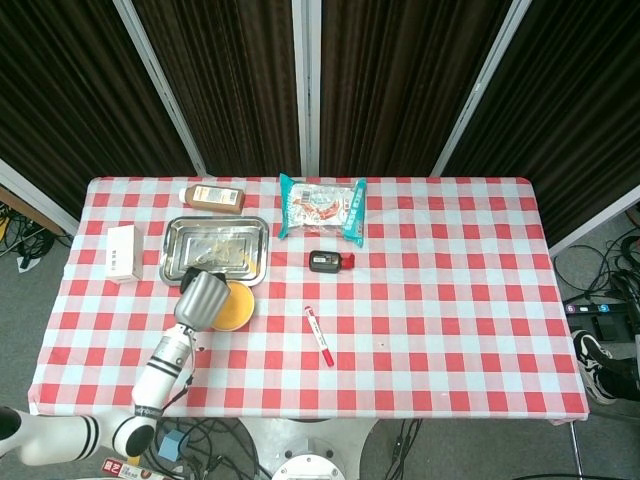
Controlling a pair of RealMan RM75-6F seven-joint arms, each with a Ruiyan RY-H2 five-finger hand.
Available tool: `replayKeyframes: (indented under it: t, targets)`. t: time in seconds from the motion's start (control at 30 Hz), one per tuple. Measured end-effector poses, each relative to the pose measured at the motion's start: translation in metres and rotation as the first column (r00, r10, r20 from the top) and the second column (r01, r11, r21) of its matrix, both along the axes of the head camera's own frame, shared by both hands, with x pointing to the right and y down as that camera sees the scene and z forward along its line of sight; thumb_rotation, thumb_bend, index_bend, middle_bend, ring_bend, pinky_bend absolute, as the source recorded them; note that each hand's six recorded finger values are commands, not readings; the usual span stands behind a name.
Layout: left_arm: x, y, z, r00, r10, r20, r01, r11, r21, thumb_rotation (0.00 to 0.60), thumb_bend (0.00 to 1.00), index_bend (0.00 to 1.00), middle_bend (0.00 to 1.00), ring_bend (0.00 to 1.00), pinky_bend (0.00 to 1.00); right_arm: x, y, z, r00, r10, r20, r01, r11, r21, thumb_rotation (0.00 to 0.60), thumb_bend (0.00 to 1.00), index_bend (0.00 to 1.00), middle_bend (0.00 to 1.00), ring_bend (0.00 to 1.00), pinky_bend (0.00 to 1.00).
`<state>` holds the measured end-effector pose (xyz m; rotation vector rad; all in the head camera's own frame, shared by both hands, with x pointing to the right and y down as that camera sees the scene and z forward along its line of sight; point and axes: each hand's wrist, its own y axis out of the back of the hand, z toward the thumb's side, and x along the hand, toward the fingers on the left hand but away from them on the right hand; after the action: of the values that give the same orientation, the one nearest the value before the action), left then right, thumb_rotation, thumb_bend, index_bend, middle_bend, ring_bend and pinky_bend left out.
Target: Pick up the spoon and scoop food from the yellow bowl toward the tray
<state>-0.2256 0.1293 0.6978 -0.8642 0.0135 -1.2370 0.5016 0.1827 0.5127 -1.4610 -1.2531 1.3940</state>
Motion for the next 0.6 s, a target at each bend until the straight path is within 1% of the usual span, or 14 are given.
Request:
replayKeyframes:
  t: [0.03,0.17,0.43,0.5,0.6]
  targets:
    - [0.003,0.002,-0.001,1.0,0.019,0.011,-0.019,1.0,0.019,0.6,0.42,0.73,0.96,0.94,0.95,0.0,0.0,0.0,1.0,0.0,0.0,0.0,1.0,0.0,0.6,0.12,0.1,0.29,0.02,0.14]
    - [0.008,0.003,-0.005,0.998,0.046,0.044,-0.049,0.997,0.063,0.6,0.42,0.73,0.96,0.94,0.96,0.0,0.001,-0.001,1.0,-0.001,-0.001,0.001,1.0,0.003,0.6,0.12,0.1,0.29,0.02,0.14]
    - [0.021,0.006,-0.015,0.994,0.069,0.088,-0.077,0.993,0.093,0.6,0.42,0.75,0.96,0.94,0.96,0.0,0.004,-0.004,1.0,0.003,-0.001,-0.003,1.0,0.009,0.6,0.12,0.1,0.29,0.02,0.14]
    - [0.023,0.005,-0.016,0.992,0.076,0.102,-0.086,0.991,0.102,0.6,0.42,0.78,0.97,0.94,0.96,0.0,0.004,-0.004,1.0,0.002,-0.001,-0.002,1.0,0.011,0.6,0.12,0.1,0.29,0.02,0.14]
    - [0.024,0.004,-0.013,0.986,0.086,0.14,-0.102,0.988,0.114,0.6,0.42,0.79,0.97,0.94,0.96,-0.001,0.004,-0.005,1.0,-0.002,0.0,0.002,1.0,0.013,0.6,0.12,0.1,0.29,0.02,0.14]
